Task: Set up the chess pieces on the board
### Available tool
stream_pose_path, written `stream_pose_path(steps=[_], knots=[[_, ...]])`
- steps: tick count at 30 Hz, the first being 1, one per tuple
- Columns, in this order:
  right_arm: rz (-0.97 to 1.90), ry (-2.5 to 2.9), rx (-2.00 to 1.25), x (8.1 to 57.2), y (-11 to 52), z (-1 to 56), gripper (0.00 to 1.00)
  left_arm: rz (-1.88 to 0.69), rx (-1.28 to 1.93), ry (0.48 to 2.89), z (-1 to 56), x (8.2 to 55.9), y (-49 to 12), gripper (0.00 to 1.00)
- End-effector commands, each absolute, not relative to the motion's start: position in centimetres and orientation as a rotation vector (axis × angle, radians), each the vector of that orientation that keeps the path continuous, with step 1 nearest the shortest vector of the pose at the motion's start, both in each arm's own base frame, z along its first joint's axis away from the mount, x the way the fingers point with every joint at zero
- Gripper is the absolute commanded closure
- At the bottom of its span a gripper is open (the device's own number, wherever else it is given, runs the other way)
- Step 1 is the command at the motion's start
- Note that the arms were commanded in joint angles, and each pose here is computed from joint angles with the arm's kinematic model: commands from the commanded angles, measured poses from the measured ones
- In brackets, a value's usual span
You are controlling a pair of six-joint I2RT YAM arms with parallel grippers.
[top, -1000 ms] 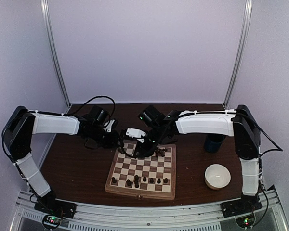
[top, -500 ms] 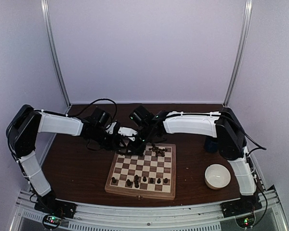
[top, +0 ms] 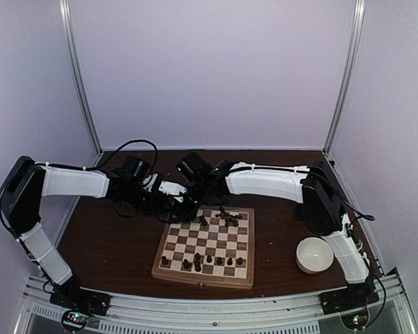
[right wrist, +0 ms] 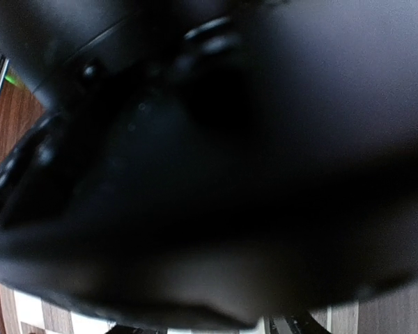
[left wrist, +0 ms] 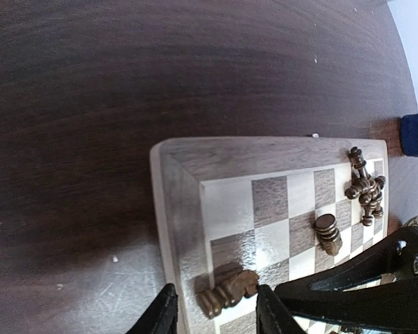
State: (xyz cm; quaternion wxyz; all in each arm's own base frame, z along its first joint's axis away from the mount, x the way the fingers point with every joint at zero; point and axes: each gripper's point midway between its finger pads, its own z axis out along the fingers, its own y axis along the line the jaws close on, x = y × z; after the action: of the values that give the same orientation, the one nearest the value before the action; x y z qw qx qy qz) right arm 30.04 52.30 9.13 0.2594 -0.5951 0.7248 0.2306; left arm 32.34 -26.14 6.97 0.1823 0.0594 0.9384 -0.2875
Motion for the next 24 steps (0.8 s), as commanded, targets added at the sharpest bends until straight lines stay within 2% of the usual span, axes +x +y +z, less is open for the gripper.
stream_pose_path(steps=[1, 24], knots=[[0.56, 2.046, -1.654, 29.9, 51.8, 5.1, 0.5, -0.829, 0.149, 2.542, 9.7, 33.4, -25.8, 0.62], [0.422, 2.097, -1.679, 31.7, 50.2, 1.3, 0.5, -0.765, 0.105, 2.545, 9.1, 31.5, -23.3, 0.61]])
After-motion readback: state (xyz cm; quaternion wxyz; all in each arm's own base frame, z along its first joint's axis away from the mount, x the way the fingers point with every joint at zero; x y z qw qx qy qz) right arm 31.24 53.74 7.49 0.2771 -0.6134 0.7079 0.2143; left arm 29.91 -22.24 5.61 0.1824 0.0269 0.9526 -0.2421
